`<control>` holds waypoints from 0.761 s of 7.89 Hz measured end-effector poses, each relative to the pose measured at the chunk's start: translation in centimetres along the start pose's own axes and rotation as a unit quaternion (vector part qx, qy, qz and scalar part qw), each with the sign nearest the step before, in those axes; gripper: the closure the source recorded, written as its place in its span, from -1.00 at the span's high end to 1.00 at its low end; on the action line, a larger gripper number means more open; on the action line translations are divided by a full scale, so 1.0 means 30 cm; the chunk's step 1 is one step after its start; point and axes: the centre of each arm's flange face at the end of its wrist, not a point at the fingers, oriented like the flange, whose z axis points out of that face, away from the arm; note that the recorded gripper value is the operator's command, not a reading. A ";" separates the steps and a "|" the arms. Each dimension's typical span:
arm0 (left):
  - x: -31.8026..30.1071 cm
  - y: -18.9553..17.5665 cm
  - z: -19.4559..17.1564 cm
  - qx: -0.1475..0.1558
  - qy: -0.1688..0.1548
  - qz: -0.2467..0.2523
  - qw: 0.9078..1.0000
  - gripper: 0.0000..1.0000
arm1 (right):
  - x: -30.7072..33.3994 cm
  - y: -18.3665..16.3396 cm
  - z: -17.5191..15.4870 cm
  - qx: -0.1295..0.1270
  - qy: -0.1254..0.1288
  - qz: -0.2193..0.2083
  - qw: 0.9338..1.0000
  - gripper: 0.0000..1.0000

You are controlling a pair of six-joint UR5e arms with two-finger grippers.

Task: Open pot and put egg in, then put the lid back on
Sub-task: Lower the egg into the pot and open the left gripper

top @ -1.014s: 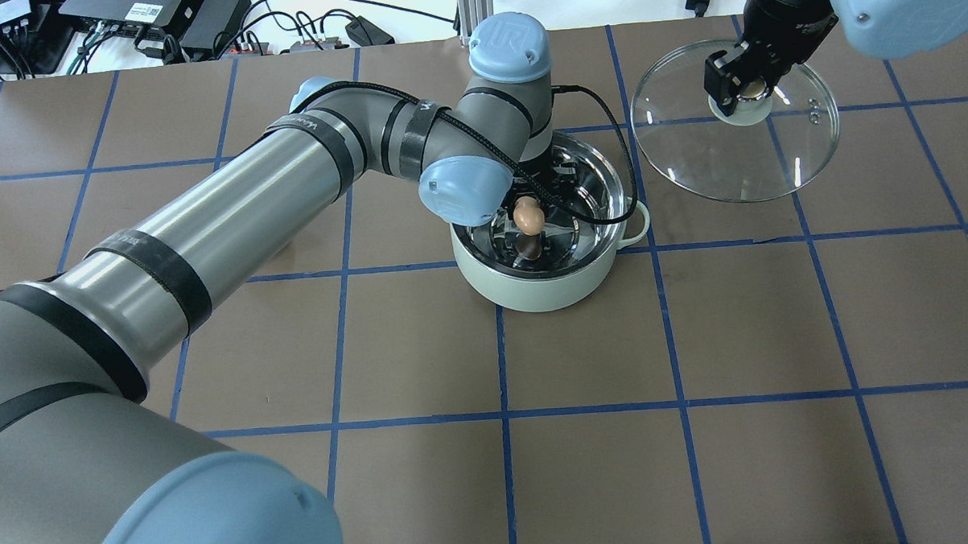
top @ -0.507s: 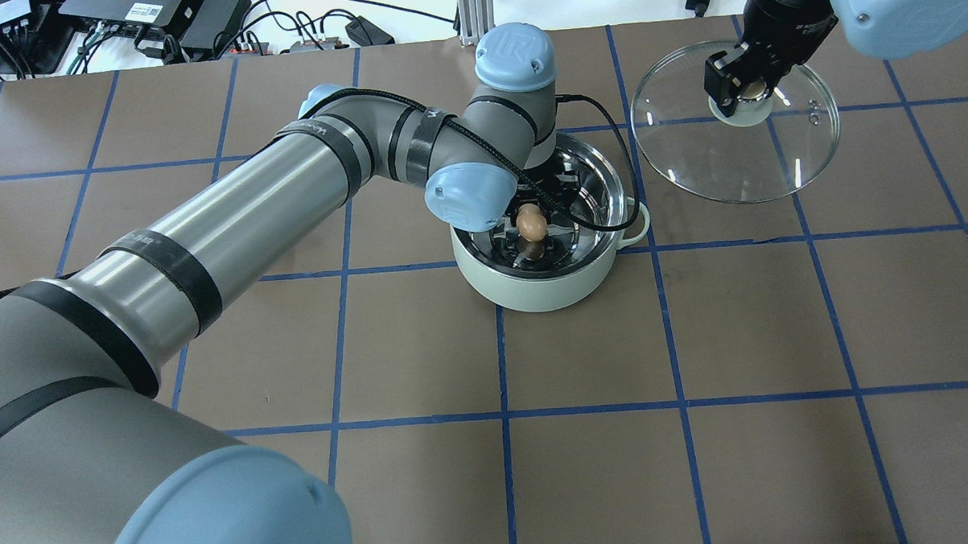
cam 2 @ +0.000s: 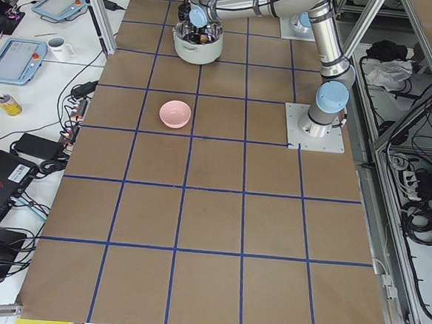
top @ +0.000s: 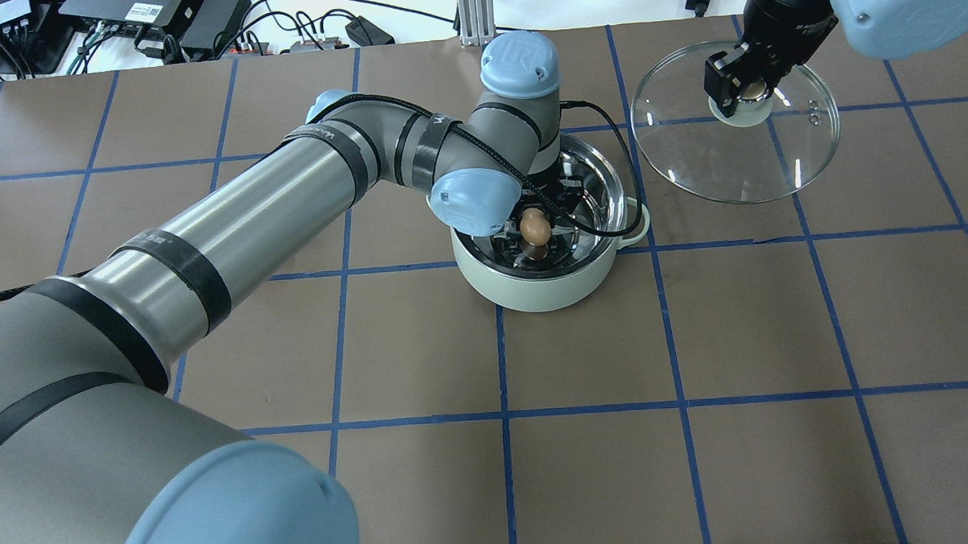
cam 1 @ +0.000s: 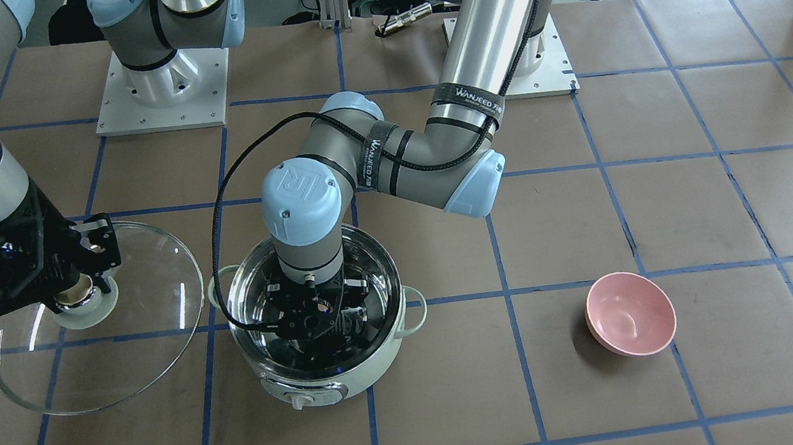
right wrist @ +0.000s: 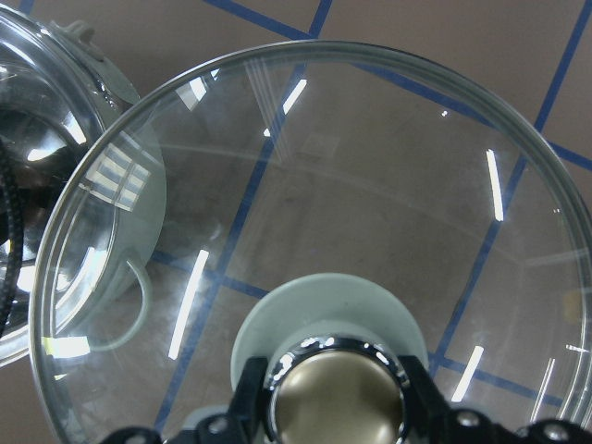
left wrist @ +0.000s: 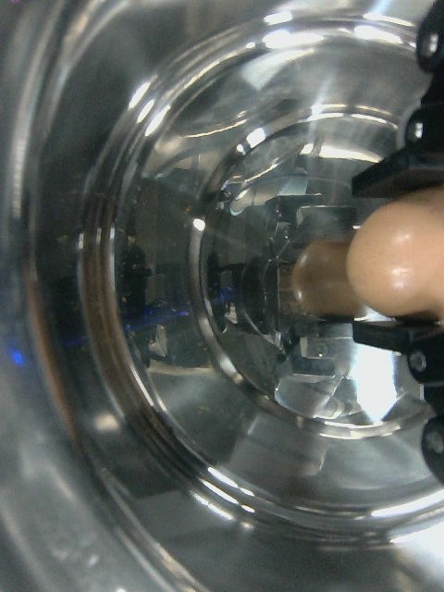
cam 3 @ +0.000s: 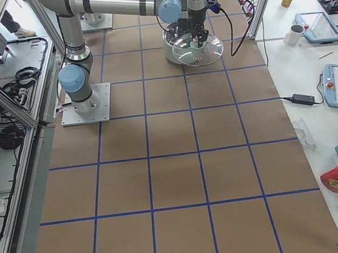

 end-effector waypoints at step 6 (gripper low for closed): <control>-0.002 0.021 0.020 0.019 0.012 -0.019 1.000 -0.04 | -0.001 0.001 0.003 -0.001 -0.001 0.001 1.000 -1.00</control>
